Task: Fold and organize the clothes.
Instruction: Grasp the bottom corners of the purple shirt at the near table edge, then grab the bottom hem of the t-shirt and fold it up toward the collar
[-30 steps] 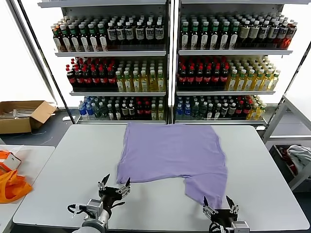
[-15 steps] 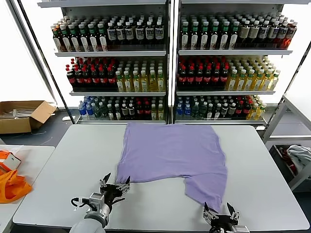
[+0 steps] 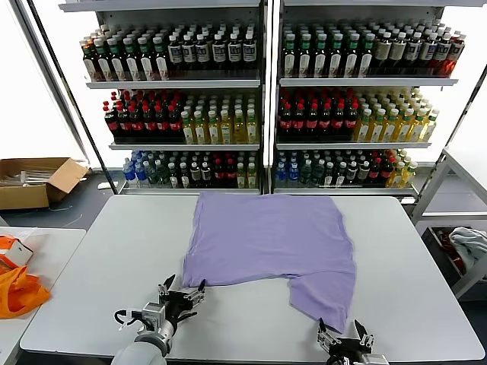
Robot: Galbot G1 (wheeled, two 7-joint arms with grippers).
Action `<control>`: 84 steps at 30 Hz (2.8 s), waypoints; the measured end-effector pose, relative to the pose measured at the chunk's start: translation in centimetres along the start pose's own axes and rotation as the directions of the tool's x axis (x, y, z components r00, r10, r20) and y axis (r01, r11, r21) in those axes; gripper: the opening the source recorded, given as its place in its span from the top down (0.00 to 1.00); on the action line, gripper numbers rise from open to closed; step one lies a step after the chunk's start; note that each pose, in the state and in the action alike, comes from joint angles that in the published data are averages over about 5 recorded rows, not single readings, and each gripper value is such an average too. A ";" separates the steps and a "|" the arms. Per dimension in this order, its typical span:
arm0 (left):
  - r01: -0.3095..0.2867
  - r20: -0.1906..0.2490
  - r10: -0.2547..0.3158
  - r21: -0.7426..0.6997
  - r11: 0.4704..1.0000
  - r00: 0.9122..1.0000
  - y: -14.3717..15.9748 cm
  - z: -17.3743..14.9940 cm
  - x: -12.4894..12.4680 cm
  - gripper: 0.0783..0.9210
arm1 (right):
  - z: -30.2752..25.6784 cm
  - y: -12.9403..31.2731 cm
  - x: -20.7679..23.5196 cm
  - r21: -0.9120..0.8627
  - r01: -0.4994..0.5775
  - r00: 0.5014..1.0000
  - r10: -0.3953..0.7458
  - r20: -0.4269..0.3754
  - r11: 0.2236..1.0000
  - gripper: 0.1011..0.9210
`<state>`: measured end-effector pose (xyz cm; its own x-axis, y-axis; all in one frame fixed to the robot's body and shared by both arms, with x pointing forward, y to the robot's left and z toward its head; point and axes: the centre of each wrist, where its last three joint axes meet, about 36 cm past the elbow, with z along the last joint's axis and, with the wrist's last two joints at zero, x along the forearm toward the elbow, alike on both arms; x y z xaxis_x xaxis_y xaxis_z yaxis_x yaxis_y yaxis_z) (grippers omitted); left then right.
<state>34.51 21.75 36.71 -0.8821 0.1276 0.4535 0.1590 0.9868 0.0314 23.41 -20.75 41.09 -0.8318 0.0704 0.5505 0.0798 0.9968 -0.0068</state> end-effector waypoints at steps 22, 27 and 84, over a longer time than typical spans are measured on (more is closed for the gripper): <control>-0.005 -0.024 0.005 -0.006 1.000 1.000 -0.4 0.9 0.1 0.94 | 0.0 -0.1 -1.0 0.012 -0.007 0.998 0.006 0.061 1.000 0.96; -0.012 -0.014 0.012 -0.001 1.000 1.000 -0.6 0.9 0.2 0.99 | -0.8 -0.1 -1.0 0.020 -0.006 0.993 0.004 0.122 1.000 0.99; -0.018 0.221 -0.026 0.196 0.981 0.975 0.8 -4.9 -8.6 0.99 | -12.0 0.1 -14.1 -0.081 0.020 0.932 0.011 0.362 0.997 0.99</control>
<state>44.37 20.97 37.23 -0.9621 0.1209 0.2446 0.0852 0.9848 -0.1517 41.75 -22.10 43.28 -0.9733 0.0905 0.2109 0.1077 0.9916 0.0716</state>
